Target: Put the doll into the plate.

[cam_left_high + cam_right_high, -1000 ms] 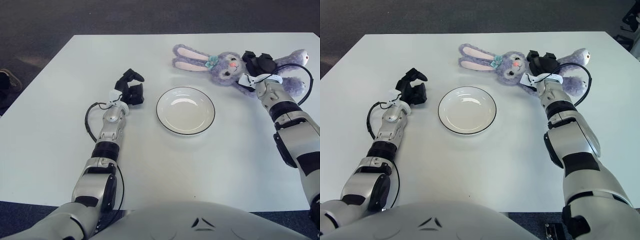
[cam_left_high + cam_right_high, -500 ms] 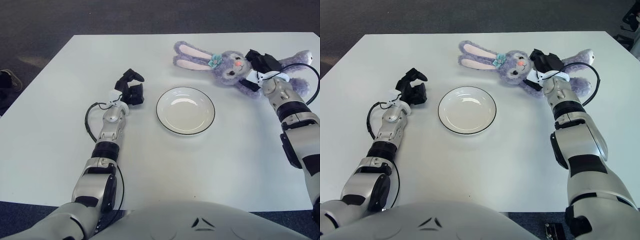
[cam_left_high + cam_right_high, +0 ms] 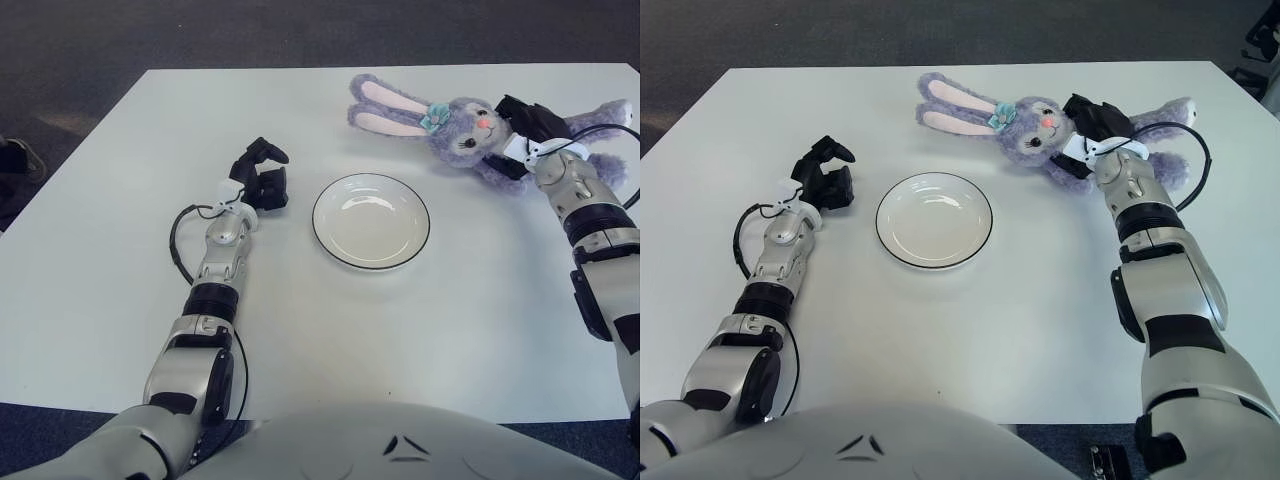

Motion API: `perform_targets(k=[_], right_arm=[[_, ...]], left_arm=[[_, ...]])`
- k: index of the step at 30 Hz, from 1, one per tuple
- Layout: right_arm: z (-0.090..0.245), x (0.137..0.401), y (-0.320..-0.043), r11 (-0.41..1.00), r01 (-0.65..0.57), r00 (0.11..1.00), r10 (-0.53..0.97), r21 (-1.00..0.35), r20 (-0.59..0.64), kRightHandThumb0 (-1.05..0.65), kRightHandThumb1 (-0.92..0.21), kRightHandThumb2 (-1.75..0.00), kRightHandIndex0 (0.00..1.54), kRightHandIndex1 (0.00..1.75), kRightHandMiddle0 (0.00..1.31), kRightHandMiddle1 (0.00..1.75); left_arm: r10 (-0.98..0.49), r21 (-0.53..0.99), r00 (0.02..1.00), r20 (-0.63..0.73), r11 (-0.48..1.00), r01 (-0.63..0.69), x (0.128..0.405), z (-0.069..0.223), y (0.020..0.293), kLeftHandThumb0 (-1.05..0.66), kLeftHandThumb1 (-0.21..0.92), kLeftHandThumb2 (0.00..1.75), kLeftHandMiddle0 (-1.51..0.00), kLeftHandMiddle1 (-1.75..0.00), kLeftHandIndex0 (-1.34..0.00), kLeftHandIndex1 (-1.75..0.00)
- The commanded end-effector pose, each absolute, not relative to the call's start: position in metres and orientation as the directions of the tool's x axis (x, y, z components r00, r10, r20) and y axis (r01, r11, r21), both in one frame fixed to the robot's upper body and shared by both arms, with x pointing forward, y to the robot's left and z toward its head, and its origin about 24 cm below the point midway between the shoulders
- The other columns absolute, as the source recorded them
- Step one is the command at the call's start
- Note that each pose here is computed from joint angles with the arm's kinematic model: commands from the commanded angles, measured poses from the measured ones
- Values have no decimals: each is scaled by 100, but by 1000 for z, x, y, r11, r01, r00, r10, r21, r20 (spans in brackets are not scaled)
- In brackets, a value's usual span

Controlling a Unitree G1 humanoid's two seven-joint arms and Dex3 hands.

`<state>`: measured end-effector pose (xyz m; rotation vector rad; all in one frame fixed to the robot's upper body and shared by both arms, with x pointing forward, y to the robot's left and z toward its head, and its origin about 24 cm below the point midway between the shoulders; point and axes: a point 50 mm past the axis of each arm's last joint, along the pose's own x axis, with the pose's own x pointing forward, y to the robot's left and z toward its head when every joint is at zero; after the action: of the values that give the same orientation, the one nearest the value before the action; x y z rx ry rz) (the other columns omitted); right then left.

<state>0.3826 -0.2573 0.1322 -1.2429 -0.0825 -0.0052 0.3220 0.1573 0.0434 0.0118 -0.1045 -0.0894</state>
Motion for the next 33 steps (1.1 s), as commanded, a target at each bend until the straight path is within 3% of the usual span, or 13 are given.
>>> perform_targets(k=[1, 16, 22, 33], right_arm=[[130, 378, -254, 316, 31, 993, 94, -948, 64, 0, -10, -153, 81, 162, 55, 175], [161, 380, -235, 211, 91, 955, 257, -973, 145, 0, -5, -157, 85, 160, 59, 175], [179, 378, -209, 178, 138, 923, 335, -974, 192, 0, -5, -158, 85, 162, 59, 175], [198, 378, -189, 124, 186, 885, 409, -975, 221, 0, -3, -160, 85, 162, 61, 175]], left_arm=[[-95, -12, 985, -147, 995, 95, 284, -21, 152, -45, 41, 120, -121, -175, -54, -175], [-105, -20, 983, -150, 994, 104, 284, -21, 150, -45, 41, 120, -122, -175, -54, -175], [-112, -26, 982, -152, 994, 110, 284, -22, 149, -45, 41, 120, -123, -175, -54, -175], [-127, -30, 980, -153, 992, 124, 285, -22, 145, -45, 41, 120, -124, -175, -54, -175]])
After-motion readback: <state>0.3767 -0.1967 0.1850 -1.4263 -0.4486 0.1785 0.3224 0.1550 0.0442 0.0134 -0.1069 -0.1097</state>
